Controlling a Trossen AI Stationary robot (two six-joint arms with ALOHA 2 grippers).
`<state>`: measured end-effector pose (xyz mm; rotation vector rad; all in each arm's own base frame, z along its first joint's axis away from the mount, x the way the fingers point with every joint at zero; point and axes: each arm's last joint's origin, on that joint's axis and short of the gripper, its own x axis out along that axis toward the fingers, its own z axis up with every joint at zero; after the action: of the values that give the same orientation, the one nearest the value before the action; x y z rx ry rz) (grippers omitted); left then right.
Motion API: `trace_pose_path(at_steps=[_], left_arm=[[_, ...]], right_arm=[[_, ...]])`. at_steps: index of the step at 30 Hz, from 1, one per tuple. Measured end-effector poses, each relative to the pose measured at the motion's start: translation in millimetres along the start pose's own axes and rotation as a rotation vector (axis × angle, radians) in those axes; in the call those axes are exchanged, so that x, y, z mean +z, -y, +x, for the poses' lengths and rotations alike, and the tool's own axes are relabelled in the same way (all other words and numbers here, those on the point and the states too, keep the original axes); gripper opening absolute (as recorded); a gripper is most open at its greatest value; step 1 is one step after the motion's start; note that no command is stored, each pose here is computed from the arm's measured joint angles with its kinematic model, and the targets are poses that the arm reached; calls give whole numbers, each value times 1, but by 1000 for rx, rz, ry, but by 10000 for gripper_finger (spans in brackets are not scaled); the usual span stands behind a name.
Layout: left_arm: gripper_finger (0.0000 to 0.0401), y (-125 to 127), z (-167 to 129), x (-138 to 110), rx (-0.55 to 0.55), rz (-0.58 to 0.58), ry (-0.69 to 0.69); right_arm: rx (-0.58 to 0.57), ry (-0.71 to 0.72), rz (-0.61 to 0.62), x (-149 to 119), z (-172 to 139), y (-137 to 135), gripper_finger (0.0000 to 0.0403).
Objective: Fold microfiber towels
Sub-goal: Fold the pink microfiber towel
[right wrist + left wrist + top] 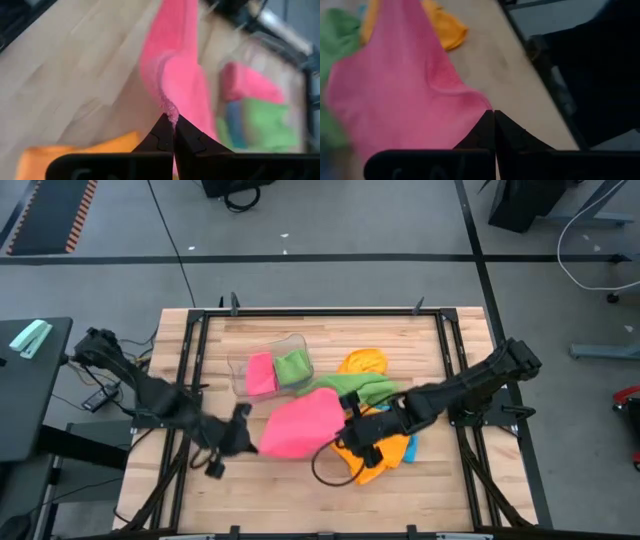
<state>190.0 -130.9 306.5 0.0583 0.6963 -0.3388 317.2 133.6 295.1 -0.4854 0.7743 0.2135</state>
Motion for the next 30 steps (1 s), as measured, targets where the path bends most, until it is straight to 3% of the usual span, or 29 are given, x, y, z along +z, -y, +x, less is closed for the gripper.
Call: trace_pose_path(at_steps=[7, 17, 24, 30], left_arm=[[6, 26, 56, -18, -62, 2, 26], [8, 38, 125, -37, -33, 46, -52], [12, 40, 147, -42, -29, 6, -35], [6, 44, 163, -44, -47, 48, 19]], right_arm=[[82, 61, 42, -26, 24, -40, 2], [185, 4, 134, -58, 38, -64, 13], [347, 5, 223, -64, 41, -71, 22], [379, -6, 271, -63, 38, -77, 22]])
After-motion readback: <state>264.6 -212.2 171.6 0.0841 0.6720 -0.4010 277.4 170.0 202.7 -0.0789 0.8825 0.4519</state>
